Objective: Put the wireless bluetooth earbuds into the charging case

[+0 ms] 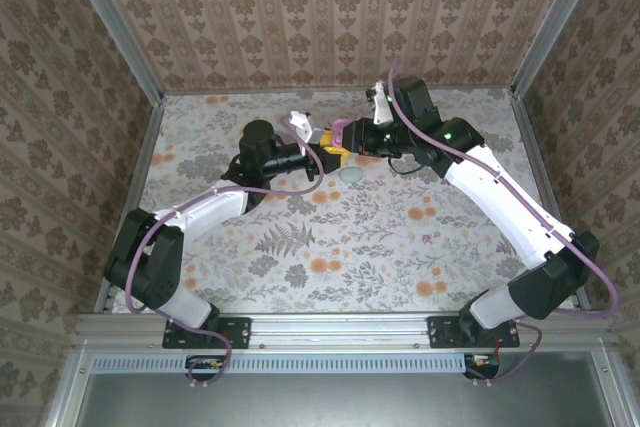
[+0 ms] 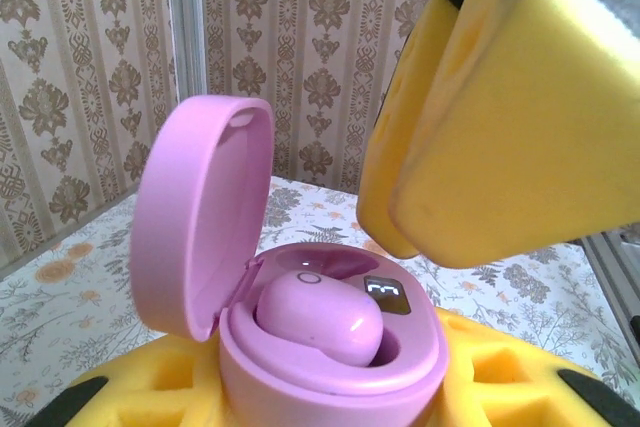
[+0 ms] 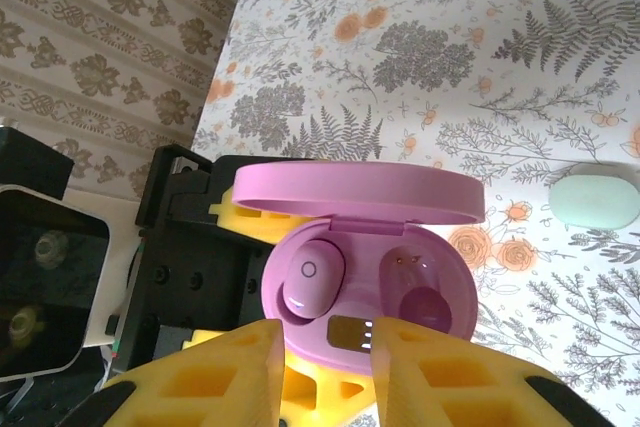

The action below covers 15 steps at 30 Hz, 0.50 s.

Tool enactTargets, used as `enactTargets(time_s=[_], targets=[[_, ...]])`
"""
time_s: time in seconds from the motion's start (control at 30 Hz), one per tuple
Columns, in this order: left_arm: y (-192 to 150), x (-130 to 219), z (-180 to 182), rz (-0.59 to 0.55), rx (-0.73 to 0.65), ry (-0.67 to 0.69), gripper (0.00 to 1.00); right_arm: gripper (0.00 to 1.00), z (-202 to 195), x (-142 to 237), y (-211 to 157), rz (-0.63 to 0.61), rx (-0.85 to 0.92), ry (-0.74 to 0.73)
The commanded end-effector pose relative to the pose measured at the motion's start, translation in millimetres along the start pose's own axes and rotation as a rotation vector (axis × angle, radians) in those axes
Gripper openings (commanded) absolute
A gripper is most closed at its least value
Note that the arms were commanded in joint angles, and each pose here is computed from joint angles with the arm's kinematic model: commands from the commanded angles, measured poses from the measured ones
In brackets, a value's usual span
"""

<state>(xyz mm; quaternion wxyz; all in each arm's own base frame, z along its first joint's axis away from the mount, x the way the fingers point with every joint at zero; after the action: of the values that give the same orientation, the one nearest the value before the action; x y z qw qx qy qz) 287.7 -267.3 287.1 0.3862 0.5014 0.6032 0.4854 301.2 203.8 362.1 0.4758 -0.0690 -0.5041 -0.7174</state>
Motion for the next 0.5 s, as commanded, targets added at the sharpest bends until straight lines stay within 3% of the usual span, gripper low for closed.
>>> enactTargets(time_s=[0.0,0.23,0.47], targets=[[16,0,-8,-0.050,-0.060,-0.035,0.30,0.33,-2,23,5,-0.088,-0.010,-0.029],[15,3,-10,-0.054,-0.079,-0.034,0.30,0.31,-38,66,-6,-0.182,-0.114,-0.108],[13,7,-14,-0.047,-0.076,-0.034,0.30,0.35,-128,69,-93,0.005,-0.389,-0.430]])
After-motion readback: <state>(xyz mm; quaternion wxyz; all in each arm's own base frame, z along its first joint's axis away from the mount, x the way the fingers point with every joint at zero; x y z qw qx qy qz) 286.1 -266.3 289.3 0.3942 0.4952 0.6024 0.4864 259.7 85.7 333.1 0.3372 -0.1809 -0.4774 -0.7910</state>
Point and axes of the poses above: each hand's point on the last joint's axis, 136 mm out from that joint toward the fingers, its own x axis back along the fingers, its own z axis along the line the jaws close on, y = z × x, the point moved 8 cm from there along x, back along the fingers, and after that the axes turned 9 degrees about x, right-handed, at the moved point
